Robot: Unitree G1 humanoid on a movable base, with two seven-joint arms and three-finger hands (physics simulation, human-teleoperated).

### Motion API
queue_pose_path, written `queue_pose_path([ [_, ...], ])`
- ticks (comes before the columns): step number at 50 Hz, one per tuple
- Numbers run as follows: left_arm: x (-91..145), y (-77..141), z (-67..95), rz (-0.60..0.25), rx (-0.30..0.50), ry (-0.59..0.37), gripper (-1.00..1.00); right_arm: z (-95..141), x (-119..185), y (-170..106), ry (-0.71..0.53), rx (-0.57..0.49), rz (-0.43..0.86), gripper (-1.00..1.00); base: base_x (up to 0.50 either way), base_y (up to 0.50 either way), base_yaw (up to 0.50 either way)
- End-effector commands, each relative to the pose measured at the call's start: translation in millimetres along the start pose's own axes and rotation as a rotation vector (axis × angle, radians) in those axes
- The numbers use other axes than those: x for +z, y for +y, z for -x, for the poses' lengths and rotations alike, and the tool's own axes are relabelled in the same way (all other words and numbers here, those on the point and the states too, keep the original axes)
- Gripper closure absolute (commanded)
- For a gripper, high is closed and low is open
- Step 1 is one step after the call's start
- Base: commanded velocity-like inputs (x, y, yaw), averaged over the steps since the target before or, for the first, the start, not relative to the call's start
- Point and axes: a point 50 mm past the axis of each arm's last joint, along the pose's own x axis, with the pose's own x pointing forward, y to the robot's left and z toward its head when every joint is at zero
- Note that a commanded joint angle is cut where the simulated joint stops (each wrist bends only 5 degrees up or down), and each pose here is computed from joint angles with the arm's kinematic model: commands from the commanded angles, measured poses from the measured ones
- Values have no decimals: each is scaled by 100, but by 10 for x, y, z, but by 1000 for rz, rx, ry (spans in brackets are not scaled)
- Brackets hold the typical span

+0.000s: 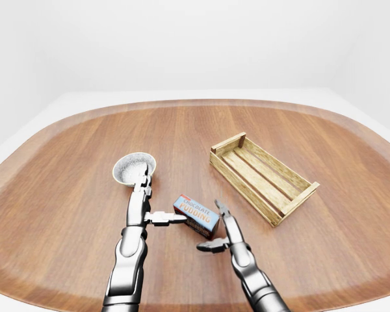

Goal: Pick up the chocolate pudding and put it in the tray.

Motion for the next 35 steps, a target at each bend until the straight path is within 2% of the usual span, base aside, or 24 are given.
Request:
queue_pose_path([
  [1,8,-5,4,2,-12,-3,-100,-18,20,2,-4,-7,12,59,0,0,0],
  [2,12,-7,6,2,-12,-3,-100,-12,27,7,-9,-1,7,100,0,0,0],
  [20,0,-4,5,2,-14,-3,-100,-19,25,-10,-7,-13,10,100,0,0,0],
  [25,0,-4,3,3,-13,-3,-100,1,79,-23,-36,-13,-2,100,0,0,0],
  [35,9,-5,5,3,-12,-3,-100,86,350,-85,-171,-19,-41,100,0,0,0],
])
